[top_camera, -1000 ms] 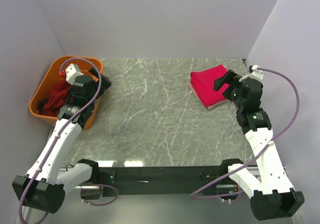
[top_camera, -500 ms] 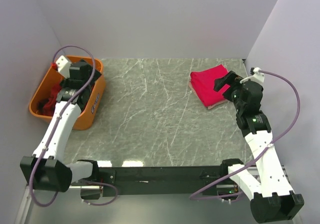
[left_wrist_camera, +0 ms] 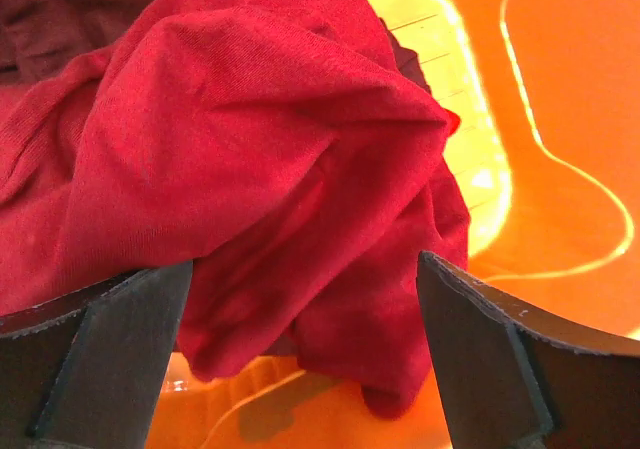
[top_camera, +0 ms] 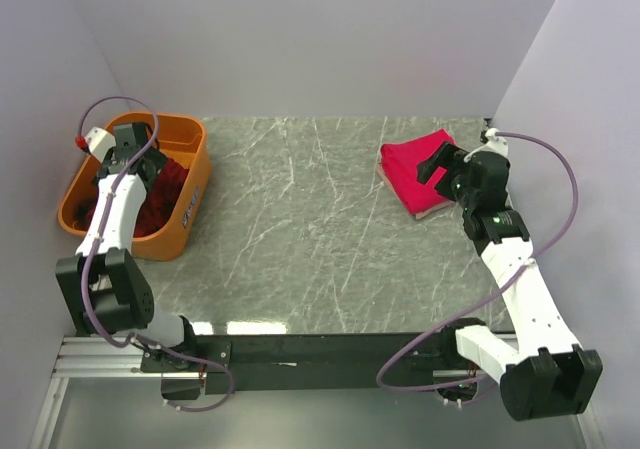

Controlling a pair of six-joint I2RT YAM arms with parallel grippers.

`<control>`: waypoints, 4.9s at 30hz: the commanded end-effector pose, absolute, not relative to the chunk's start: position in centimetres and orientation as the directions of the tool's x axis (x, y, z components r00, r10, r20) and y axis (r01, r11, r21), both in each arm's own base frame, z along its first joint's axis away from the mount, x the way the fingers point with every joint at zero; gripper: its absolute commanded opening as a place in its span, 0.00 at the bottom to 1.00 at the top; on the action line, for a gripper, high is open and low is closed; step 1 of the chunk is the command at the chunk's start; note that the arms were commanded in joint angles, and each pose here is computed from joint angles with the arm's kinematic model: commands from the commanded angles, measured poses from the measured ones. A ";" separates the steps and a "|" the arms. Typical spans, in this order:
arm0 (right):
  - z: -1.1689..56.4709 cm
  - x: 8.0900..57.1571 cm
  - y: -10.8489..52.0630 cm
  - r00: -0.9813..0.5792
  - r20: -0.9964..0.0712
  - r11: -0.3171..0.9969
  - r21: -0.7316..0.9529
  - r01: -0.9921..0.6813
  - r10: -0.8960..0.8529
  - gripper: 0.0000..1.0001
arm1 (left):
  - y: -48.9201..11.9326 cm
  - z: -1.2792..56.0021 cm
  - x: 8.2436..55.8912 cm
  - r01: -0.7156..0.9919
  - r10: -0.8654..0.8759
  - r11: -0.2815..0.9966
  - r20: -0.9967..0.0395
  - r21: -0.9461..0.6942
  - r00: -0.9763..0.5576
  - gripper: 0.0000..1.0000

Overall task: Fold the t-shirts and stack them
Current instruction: Grab the tshirt from the pile, then move the tshirt to the center of the board, then flatten the tshirt out

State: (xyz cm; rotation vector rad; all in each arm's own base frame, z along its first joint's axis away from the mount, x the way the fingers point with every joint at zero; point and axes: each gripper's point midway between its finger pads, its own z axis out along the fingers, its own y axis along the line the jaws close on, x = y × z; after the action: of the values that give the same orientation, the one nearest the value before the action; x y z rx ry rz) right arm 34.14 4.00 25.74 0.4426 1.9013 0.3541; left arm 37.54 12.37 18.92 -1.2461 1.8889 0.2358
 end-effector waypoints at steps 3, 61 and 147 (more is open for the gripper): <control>27.6 34.8 4.4 -0.318 -0.839 0.894 0.439 0.087 0.442 0.99 | 13.2 19.5 39.5 -0.815 -0.654 0.520 -0.734 -0.258 -0.185 0.99; 31.1 32.0 4.5 -0.149 -0.884 0.892 0.451 -0.022 0.443 0.96 | -22.8 65.5 30.9 0.806 -0.488 0.544 -0.870 -0.233 0.078 0.01; 5.3 50.0 29.1 -0.841 -0.541 0.971 0.199 -0.130 -0.001 0.79 | -9.9 12.5 32.0 -0.386 -0.443 0.888 -0.695 -0.251 -0.567 0.01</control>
State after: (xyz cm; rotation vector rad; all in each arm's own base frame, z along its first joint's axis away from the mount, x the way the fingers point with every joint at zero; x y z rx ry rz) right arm 49.40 28.49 4.07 -0.0896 2.5795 0.3253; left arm 31.96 -10.62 11.05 -0.5462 2.3032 -0.0828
